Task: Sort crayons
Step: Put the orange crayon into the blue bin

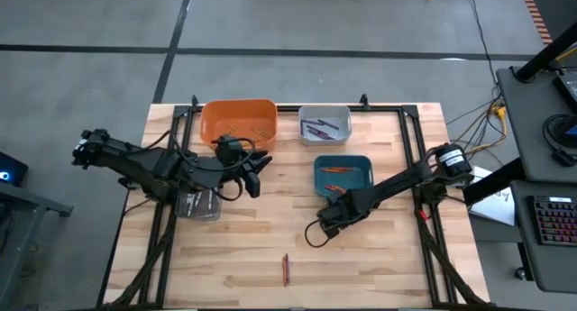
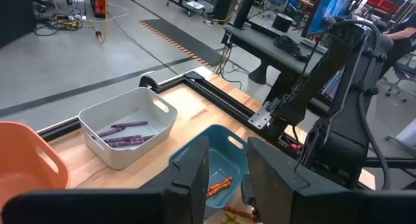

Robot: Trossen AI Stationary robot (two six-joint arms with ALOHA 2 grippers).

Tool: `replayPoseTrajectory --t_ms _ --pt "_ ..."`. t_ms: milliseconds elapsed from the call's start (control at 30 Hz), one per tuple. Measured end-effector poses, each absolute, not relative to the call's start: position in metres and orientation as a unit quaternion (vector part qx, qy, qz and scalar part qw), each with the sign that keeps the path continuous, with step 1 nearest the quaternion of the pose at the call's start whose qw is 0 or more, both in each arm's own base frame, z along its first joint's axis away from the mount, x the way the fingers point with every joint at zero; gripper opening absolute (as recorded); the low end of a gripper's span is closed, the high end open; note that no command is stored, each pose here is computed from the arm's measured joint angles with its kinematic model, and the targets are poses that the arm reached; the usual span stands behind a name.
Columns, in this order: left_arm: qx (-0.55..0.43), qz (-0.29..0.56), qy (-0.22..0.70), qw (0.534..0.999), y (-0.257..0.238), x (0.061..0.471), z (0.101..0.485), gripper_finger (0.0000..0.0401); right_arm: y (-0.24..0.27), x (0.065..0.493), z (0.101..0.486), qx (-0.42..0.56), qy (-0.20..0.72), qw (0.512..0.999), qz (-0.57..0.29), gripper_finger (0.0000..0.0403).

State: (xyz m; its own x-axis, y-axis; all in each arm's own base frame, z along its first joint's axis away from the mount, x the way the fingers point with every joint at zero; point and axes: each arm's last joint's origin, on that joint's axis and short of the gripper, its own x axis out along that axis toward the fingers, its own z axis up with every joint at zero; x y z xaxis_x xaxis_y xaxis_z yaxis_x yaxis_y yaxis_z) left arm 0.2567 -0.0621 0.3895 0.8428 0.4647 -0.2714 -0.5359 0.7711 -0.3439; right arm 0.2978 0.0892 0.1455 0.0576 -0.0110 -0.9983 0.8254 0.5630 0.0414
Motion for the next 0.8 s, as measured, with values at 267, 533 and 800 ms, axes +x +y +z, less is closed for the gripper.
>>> replayPoseTrajectory --t_ms 267,533,800 --pt "-0.208 0.267 0.086 0.937 -0.062 0.257 0.389 0.0087 0.088 0.302 0.133 0.316 0.62 0.643 -0.32 0.0056" --pt "-0.207 0.267 0.086 0.937 -0.062 0.257 0.389 0.0087 0.088 0.301 0.136 0.313 0.619 0.648 -0.313 0.0014" --pt "-0.208 0.266 0.087 0.937 -0.062 0.257 0.389 0.0087 0.09 0.292 0.187 0.321 0.627 0.663 -0.255 0.001"
